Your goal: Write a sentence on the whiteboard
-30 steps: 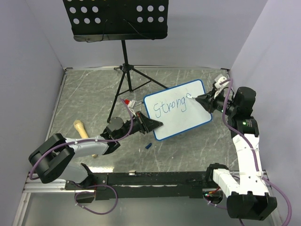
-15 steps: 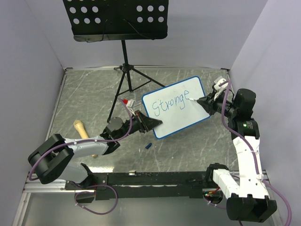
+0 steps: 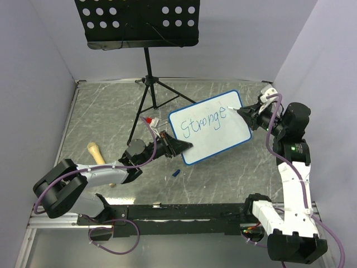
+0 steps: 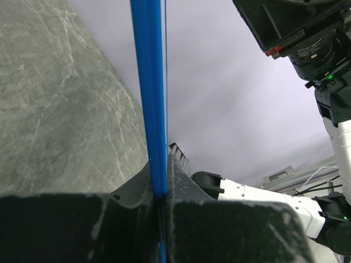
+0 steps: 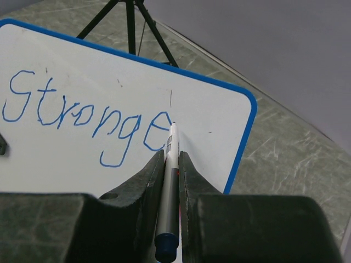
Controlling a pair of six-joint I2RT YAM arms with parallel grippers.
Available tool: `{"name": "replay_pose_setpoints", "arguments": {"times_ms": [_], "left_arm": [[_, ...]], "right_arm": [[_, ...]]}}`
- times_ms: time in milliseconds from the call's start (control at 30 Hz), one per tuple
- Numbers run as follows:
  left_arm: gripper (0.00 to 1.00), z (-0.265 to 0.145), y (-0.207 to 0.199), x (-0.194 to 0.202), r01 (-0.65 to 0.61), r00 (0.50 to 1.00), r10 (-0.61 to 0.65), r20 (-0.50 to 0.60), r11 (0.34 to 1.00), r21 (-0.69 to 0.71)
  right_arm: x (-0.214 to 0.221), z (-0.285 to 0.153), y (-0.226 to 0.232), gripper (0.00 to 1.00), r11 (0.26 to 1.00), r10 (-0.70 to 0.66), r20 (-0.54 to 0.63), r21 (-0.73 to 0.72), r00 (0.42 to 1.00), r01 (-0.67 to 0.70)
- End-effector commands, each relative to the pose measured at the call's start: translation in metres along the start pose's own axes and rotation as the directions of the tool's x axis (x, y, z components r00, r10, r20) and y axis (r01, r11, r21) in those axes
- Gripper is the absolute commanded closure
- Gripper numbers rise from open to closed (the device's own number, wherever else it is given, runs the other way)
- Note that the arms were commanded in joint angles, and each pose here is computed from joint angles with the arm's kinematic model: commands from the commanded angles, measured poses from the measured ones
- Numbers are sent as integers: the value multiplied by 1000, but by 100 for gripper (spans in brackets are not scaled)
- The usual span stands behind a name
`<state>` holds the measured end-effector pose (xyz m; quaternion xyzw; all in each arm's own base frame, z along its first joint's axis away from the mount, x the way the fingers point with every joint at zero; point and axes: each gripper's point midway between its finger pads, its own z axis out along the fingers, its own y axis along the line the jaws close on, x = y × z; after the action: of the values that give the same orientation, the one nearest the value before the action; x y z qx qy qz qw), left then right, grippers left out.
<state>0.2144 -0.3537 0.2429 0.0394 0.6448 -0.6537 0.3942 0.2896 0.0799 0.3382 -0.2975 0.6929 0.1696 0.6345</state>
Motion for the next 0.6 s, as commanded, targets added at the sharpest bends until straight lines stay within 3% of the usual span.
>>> {"name": "replay_pose_setpoints", "arguments": {"times_ms": [0, 567], "left_arm": [[99, -4, -63, -33, -78, 991, 54, 119, 974, 211], [99, -5, -67, -35, -85, 990, 57, 126, 970, 227]], "right_arm": [[-29, -3, -12, 100, 997, -66, 72, 46, 995, 63], [11, 1, -9, 100, 999, -39, -28, 22, 999, 40]]}}
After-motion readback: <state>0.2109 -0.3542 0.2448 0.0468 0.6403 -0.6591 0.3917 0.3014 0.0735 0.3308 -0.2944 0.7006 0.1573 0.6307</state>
